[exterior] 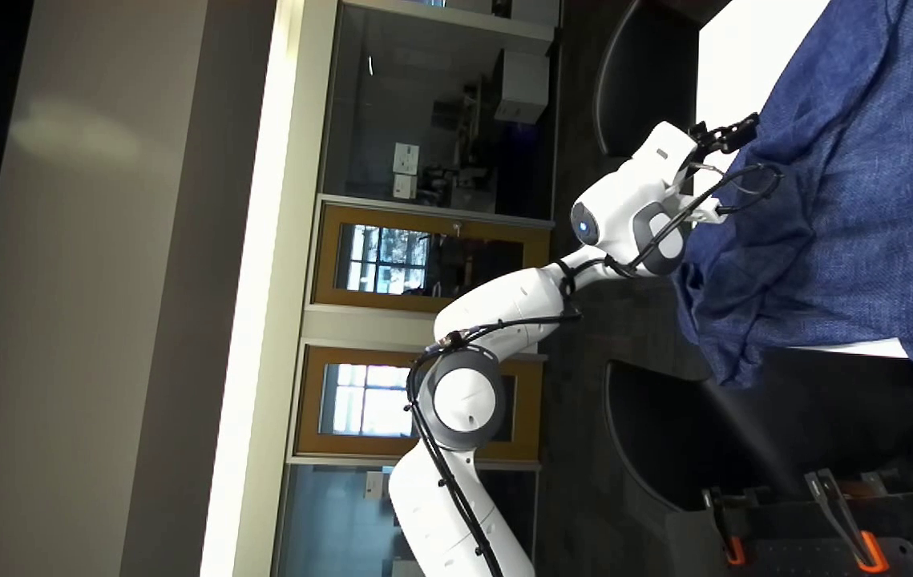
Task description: Unfold the object and spread it to the part of the table
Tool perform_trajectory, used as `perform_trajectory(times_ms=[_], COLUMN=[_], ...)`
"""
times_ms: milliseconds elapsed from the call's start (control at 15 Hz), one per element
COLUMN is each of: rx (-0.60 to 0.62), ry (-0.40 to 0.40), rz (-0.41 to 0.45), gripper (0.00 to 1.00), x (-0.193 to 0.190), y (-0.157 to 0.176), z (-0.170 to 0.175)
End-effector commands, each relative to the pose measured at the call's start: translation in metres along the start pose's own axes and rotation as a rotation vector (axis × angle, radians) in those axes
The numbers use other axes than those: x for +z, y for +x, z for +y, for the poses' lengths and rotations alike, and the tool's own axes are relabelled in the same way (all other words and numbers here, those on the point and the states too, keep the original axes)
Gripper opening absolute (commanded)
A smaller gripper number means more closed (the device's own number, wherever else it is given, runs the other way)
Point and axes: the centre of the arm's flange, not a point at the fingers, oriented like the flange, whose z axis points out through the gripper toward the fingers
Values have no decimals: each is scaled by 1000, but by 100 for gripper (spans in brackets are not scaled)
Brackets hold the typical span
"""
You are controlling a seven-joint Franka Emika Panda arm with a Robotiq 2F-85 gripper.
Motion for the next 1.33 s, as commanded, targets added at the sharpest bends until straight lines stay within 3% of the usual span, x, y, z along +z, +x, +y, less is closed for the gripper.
perform_trajectory(times_ms=[0, 200, 600, 933, 1267], rx=[2, -12, 15, -29, -102], ry=[-1, 23, 103, 52, 71], rz=[1, -20, -181, -310, -355], gripper=[100, 100, 100, 100, 100], x=[0, -8, -13, -14, -2], y=[1, -2, -3, 0, -9], z=[1, 5, 6, 24, 14])
